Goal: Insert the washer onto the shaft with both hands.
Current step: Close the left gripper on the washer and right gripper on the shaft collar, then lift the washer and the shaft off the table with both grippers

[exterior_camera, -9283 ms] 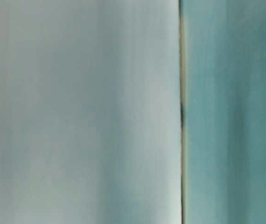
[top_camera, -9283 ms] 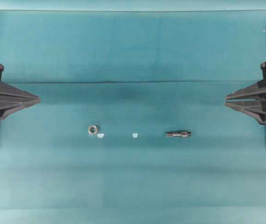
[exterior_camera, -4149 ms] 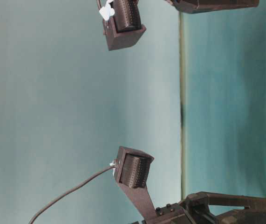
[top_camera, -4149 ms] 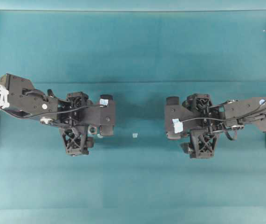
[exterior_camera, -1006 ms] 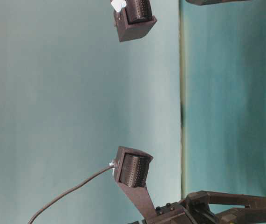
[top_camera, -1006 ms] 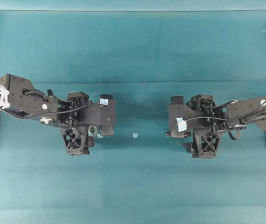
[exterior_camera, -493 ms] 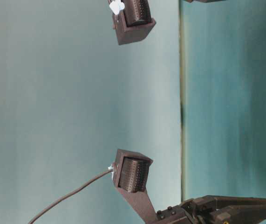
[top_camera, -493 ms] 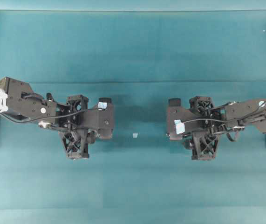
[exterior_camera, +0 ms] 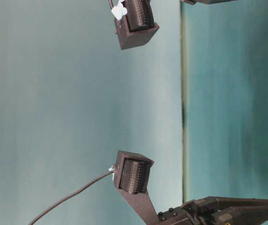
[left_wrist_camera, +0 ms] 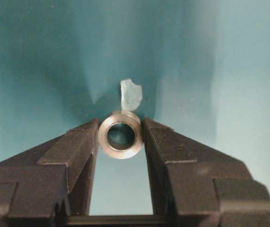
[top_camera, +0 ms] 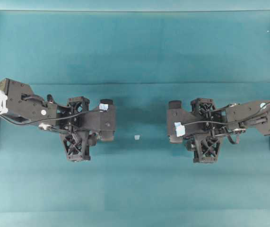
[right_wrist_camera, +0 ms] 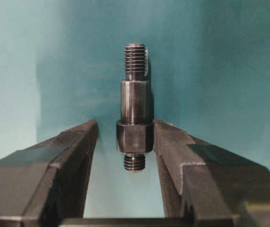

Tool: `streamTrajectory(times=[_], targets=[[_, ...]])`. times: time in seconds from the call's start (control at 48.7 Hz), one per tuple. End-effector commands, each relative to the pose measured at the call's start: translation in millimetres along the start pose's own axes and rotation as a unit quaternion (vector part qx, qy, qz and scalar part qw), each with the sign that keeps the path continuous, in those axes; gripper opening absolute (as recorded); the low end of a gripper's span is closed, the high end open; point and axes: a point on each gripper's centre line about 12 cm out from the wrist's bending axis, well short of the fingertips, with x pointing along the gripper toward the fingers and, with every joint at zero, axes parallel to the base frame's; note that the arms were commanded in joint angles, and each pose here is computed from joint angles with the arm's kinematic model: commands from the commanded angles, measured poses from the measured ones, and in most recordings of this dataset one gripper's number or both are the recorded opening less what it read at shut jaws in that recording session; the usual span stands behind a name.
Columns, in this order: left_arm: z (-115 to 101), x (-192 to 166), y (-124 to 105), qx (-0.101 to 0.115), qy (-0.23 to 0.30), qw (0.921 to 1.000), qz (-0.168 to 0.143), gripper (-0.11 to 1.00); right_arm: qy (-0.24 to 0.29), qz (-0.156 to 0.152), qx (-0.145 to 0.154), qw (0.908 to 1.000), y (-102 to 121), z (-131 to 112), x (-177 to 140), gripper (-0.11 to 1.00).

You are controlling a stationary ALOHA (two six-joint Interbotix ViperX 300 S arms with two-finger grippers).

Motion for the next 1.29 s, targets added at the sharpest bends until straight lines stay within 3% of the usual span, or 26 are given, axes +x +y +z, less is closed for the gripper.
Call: streamTrajectory(times=[0.0, 0.329, 0.493, 1.273], targets=[[7.0, -6.0, -1.7, 0.003, -0.015, 0.9999, -0.001, 0.34, 0.012, -0.004, 0.005, 0.9999, -5.2, -4.1, 5.9, 0.11], [6.3, -5.8, -1.6, 0.003, -0.013, 0.9999, -0.001, 0.34, 0.005, -0.006, 0.008, 0.9999, -8.7, -2.7, -1.2, 0.1], [6.1, -5.8, -1.6, 0.003, -0.012, 0.9999, -0.001, 0.34, 0.003, -0.006, 0.007, 1.0, -8.3, -2.7, -2.7, 0.0], [6.7, -6.0, -1.7, 0.002, -0.013, 0.9999, -0.001, 0.34, 0.001, -0.005, 0.005, 1.0, -6.4, -1.7, -2.9, 0.0]])
